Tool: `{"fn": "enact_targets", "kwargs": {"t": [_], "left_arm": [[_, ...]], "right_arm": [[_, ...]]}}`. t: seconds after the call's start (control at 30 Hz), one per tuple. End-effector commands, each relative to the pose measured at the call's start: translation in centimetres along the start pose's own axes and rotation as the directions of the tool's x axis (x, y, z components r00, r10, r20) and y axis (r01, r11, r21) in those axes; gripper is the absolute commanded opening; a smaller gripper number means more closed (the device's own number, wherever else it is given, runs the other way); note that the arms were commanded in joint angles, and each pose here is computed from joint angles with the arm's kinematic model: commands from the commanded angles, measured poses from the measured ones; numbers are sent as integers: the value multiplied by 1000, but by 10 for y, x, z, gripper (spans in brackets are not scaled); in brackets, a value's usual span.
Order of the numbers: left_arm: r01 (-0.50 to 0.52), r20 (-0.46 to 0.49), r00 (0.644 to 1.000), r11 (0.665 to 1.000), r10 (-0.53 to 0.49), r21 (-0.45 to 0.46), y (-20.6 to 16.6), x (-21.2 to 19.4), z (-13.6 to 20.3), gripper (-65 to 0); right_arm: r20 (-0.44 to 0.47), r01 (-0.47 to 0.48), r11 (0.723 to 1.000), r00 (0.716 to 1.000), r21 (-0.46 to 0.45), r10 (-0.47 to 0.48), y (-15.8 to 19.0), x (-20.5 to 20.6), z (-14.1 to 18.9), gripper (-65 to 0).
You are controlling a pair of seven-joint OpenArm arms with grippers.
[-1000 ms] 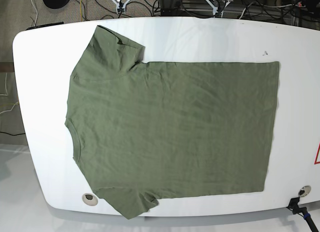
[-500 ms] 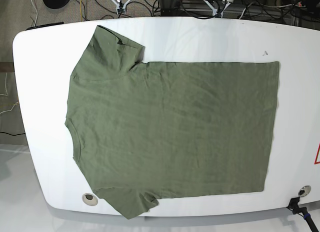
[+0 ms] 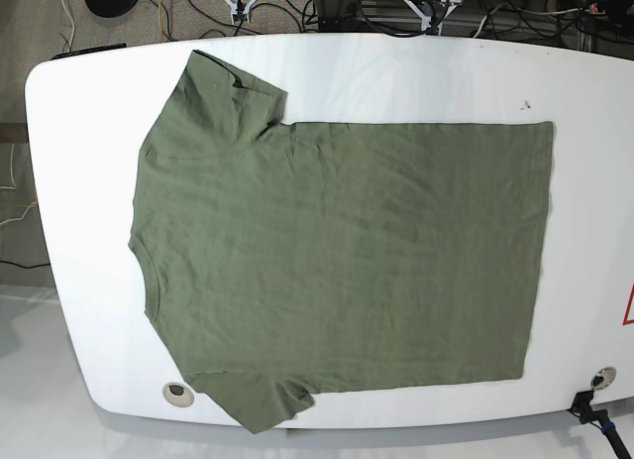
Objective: Fold the T-shirt properly
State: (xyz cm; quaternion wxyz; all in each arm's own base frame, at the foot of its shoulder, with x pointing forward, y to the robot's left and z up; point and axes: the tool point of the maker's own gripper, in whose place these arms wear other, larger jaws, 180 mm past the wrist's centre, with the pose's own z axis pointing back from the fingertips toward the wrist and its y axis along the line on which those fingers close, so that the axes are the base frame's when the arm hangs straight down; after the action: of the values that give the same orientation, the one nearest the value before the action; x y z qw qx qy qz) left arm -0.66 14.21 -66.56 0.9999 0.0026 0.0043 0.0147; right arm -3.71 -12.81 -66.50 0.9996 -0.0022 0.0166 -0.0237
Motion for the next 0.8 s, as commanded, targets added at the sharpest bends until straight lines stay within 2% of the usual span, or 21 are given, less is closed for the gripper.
{"fn": "enact_targets", "kwargs": {"t": [0.0,0.27,0.3,0.4,0.77], "left_arm": [[1,7,1000,1000,-1,2,1,2,0,-647],[2,-1,1000,1000,-2,8,4,-6,0,-649],[-9,26,1000,1000,9,2,3,8,0,-650],[-2,23,1000,1000,2,7,5,7,0,-650],[-5,3,1000,1000,5,10,6,0,0,-650]], "right_arm": [[-2,2,1000,1000,-4,-2,-3,-1,0,-647],[-17,-7,1000,1000,-6,7,-5,-15,1,-647],[4,-1,1000,1000,18,1,0,-7,0,-646],[12,1,1000,1000,29,-1,-3,-3,0,-650],[9,-6,1000,1000,-11,6,-24,-7,1,-650]]}}
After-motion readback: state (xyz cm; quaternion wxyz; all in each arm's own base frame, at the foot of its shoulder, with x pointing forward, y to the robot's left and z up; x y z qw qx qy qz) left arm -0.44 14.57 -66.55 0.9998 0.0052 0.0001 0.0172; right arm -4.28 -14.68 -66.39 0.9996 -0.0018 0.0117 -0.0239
